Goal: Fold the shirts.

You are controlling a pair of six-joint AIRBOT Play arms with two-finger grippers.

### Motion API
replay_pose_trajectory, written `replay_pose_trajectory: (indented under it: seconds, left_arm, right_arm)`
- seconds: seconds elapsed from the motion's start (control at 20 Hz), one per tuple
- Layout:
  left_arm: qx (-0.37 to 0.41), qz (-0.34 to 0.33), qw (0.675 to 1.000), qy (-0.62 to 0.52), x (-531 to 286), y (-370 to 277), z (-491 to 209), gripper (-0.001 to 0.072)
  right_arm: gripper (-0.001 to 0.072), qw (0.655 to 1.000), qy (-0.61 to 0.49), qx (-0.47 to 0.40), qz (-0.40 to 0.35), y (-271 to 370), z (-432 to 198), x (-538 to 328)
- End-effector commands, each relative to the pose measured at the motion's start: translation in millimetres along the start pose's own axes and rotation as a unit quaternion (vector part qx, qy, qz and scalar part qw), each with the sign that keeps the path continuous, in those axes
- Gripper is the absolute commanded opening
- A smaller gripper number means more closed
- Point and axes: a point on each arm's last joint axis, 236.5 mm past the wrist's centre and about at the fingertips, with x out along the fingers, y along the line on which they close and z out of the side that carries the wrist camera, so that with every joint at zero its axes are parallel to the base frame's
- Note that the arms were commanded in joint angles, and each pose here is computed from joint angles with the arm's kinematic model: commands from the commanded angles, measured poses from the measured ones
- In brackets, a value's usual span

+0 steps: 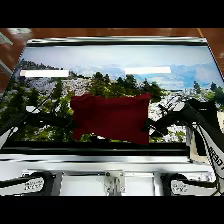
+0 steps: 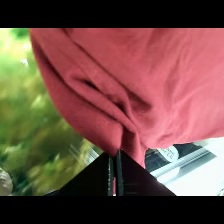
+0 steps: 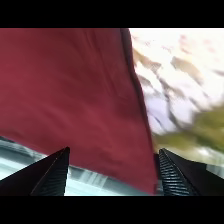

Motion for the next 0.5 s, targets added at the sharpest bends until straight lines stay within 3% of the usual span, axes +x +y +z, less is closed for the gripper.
replay_pose_trajectory:
  seconds: [0.0,0.1,0.15,0.25,0.35,0.45]
  left_arm:
    - [0.010,-0.003,1.000,-0.008,-5,-6,3,0.0043]
    - [0.024,-0.002,1.000,-0.017,-10,-9,5,0.0042]
    - [0.032,0.002,0.999,-0.024,-15,-11,8,0.0042]
    - [0.057,0.040,0.997,-0.035,-37,-9,15,0.0040]
    - [0.109,0.121,0.984,-0.073,-90,-11,32,0.0039]
    - [0.169,0.178,0.955,-0.169,-171,-46,57,0.0040]
  right_arm:
    - [0.0611,1.000,0.008,-0.004,-0.015,9,-1,22]
    - [0.0168,1.000,-0.007,-0.013,-0.012,19,4,27]
    - [0.0061,1.000,-0.010,-0.010,0.008,28,5,27]
    - [0.0058,0.998,-0.028,-0.047,0.041,50,10,11]
    - [0.0057,0.988,-0.086,-0.117,0.053,80,23,-34]
    - [0.0058,0.954,-0.198,-0.216,0.066,128,37,-113]
